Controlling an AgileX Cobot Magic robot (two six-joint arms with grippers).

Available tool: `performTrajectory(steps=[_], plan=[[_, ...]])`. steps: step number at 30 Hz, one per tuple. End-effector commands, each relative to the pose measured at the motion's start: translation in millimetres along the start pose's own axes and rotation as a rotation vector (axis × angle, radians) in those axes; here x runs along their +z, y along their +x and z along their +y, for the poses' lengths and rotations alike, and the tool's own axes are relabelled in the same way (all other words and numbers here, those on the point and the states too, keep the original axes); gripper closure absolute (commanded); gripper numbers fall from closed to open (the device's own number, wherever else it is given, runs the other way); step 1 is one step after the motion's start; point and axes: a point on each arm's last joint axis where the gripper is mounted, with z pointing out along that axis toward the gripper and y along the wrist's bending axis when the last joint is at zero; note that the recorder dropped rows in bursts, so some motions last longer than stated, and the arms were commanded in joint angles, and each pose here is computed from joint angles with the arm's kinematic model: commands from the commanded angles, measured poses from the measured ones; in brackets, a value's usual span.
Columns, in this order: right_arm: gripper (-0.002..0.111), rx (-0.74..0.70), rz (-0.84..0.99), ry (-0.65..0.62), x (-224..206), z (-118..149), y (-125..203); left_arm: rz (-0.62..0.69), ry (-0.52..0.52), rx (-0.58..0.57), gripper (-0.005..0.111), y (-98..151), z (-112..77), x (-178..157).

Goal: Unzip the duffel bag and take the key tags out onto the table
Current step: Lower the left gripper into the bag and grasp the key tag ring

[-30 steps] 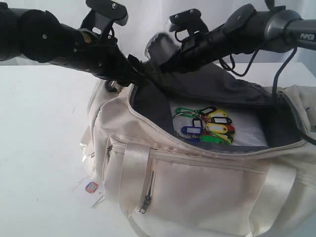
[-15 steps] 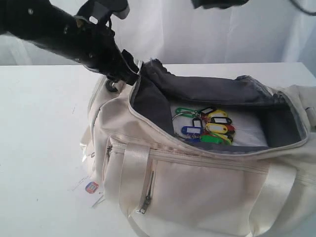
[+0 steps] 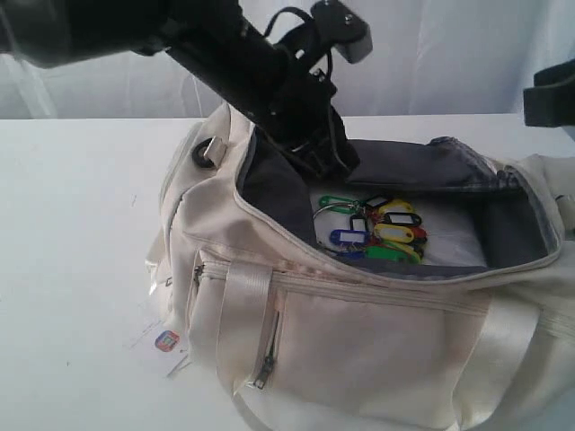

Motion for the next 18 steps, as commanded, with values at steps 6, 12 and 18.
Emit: performTrajectory(steps=[6, 12, 18], plan=[[0.108, 0.044, -0.041, 0.011, -7.9, 0.0, 8.5, 0.033, -0.006, -0.012, 0.089, -10.9, 12.5, 43.9], [0.108, 0.044, -0.032, 0.010, -7.6, 0.2, 9.6, 0.176, -0.069, -0.002, 0.063, -2.2, 27.2, 70.9], [0.108, 0.044, -0.030, 0.009, -7.6, 0.2, 9.8, 0.281, -0.075, 0.053, 0.054, 14.5, 31.4, 88.9]])
